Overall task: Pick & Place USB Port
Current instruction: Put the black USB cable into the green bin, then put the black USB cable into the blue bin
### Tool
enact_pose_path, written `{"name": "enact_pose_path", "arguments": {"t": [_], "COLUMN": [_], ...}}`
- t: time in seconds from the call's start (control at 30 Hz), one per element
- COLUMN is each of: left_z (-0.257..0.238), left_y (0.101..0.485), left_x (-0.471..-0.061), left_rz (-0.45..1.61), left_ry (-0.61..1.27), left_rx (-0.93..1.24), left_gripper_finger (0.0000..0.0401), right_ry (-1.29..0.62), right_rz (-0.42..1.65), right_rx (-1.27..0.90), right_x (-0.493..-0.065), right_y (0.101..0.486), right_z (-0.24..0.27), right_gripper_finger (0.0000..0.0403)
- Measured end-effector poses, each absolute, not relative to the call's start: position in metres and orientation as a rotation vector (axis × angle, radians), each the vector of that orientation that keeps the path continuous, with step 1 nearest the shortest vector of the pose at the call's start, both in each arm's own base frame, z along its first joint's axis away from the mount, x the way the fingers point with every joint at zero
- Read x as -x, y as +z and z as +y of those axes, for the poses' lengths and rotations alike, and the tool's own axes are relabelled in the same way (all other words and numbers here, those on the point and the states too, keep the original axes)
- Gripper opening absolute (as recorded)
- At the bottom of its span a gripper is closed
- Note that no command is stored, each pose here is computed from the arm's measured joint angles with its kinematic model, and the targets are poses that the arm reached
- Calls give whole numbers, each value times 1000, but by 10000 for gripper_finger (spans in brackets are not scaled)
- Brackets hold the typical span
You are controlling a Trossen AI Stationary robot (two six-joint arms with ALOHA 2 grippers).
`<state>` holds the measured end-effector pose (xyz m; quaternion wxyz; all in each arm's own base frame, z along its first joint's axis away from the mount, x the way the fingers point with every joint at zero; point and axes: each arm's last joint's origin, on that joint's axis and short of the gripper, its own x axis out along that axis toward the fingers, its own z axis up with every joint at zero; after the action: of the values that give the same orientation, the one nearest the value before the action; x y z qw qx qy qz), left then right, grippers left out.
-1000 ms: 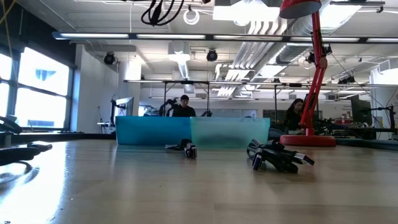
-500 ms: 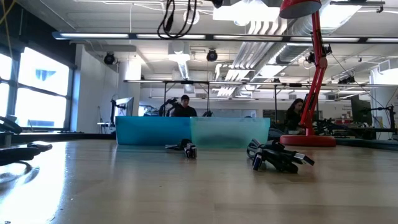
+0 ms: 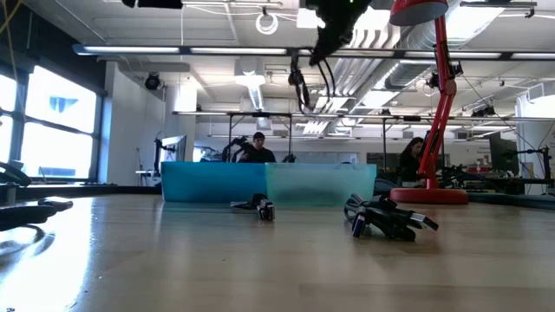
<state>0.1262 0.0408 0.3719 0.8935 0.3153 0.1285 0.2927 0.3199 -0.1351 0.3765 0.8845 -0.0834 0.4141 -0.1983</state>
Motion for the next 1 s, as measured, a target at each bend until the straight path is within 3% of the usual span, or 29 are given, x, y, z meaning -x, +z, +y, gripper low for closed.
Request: {"name": "enact_pose_path", "arguments": {"t": [0.63, 1.0], "left_z": [39, 38], "left_y": [351, 348], "left_x": [-121, -120], "left_rz": [451, 476], "left_ry": [511, 488], "left_rx": [-586, -570], "left_gripper_finger": [140, 140], "right_ry": [-190, -275], "right_rz": [1246, 1203], "right_rx": [-86, -68], "right_x": [-368, -370], "right_y": [253, 258], "right_z": [-169, -171], "right_gripper_finger": [9, 151]}}
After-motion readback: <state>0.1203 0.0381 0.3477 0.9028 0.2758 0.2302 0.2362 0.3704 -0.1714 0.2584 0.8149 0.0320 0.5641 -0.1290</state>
